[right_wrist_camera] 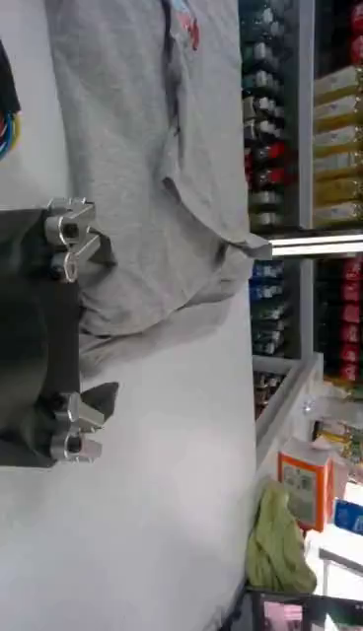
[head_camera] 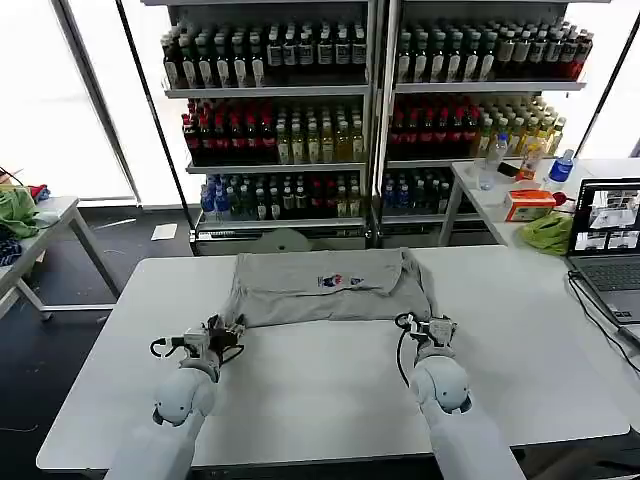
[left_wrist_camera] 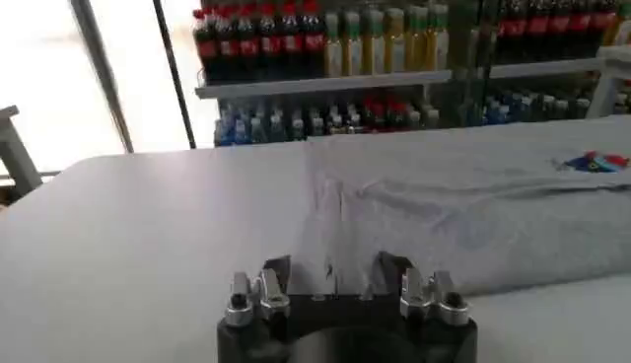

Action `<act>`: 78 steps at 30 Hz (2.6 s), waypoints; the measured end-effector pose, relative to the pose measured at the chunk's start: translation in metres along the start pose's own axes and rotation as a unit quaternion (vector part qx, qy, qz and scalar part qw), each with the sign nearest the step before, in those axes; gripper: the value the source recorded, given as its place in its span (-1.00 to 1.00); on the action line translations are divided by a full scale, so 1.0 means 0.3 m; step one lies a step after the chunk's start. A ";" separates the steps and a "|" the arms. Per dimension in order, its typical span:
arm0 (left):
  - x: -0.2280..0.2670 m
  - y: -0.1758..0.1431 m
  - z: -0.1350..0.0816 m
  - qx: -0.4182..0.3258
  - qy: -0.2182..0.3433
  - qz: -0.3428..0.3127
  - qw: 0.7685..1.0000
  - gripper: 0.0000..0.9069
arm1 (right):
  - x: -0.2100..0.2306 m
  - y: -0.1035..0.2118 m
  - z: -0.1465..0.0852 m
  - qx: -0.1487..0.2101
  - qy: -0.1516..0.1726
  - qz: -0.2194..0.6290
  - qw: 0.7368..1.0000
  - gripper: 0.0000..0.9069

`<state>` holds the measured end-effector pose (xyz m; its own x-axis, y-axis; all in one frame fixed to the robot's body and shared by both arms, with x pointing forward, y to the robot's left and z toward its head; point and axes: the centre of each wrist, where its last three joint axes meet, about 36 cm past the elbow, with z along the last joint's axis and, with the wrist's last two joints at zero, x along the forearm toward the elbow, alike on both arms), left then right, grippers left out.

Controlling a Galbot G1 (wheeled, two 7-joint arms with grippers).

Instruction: Fold and organize the clothes.

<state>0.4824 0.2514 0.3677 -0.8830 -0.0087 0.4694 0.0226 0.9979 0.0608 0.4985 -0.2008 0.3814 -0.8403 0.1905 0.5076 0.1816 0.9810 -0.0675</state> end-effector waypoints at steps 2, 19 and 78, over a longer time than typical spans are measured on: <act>0.002 -0.002 0.003 -0.002 0.001 0.001 1.000 -0.98 | 0.002 0.000 0.006 0.000 0.002 -0.003 1.000 -1.00; 0.031 0.002 0.041 -0.021 0.005 0.003 1.000 -1.00 | 0.050 -0.024 0.031 -0.004 0.002 -0.010 1.000 -1.00; 0.827 -0.145 0.255 0.019 0.020 0.006 1.000 1.00 | 0.735 -0.230 0.307 0.041 0.030 0.043 0.998 1.00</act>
<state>0.2266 0.2108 0.4142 -0.8632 0.0020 0.5048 0.0151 0.9996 0.0218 0.2536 -0.2232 0.4189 -0.7906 0.2736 0.5479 0.2074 0.9614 -0.1808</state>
